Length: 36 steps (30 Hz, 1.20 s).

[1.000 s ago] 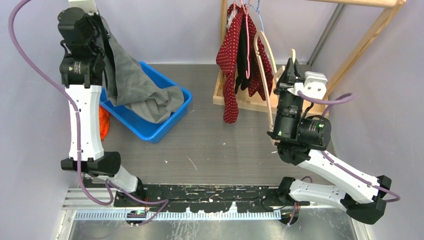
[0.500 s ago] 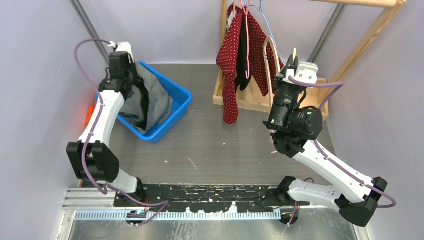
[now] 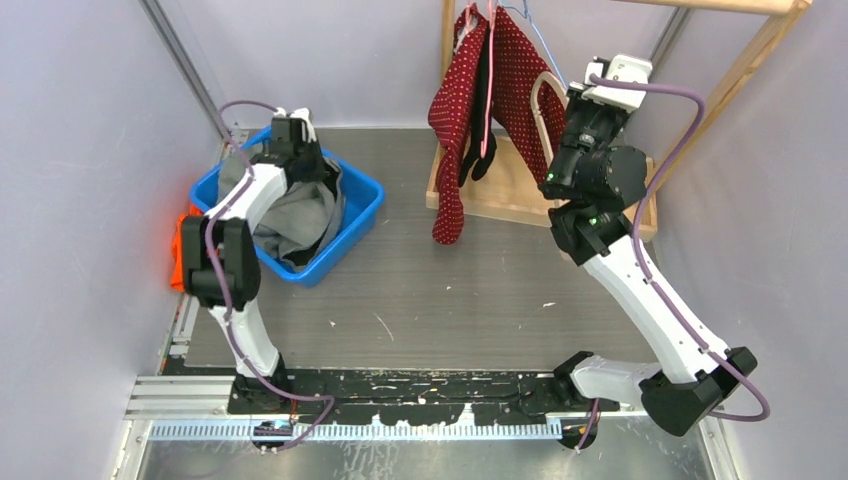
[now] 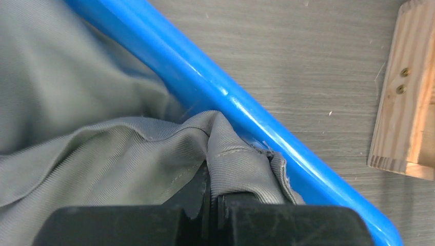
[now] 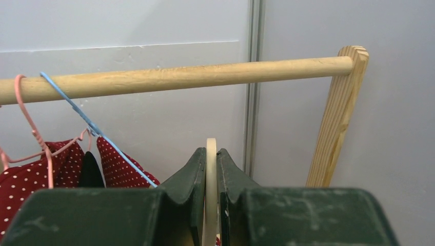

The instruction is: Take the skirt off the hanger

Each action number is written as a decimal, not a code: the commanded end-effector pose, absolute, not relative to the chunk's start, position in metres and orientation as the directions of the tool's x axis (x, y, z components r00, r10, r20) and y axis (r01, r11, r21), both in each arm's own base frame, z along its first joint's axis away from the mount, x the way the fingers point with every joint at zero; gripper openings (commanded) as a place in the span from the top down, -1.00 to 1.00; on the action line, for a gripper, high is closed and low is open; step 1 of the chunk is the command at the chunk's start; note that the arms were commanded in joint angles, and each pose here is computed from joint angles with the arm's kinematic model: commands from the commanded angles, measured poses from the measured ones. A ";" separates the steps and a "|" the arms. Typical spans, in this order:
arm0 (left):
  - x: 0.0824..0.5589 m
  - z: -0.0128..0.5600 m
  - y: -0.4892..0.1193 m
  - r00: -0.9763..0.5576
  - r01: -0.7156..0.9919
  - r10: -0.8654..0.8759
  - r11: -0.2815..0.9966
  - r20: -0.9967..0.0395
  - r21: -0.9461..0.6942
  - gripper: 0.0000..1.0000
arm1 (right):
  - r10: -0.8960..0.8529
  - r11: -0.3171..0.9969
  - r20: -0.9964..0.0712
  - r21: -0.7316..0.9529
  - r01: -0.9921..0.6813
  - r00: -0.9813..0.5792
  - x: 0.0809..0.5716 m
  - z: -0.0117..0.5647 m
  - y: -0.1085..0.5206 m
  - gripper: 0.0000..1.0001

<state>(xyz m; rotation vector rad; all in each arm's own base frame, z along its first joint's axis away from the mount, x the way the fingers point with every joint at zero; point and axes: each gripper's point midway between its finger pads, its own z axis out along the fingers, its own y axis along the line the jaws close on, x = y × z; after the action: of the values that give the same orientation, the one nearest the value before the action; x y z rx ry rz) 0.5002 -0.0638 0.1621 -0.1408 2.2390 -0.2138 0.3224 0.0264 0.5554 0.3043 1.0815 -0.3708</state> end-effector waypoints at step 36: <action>0.442 0.204 -0.056 -0.497 -0.093 -0.256 0.966 -0.829 -0.243 -0.99 | 0.218 0.925 -0.775 0.357 0.127 0.594 0.208 0.644 -0.024 0.98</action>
<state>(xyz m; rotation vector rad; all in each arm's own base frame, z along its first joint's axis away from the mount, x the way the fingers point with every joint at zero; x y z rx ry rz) 0.4369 -0.0555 0.1743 -0.2471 2.1811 -0.1878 0.1956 -0.0281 0.6410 0.3938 0.9512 0.0705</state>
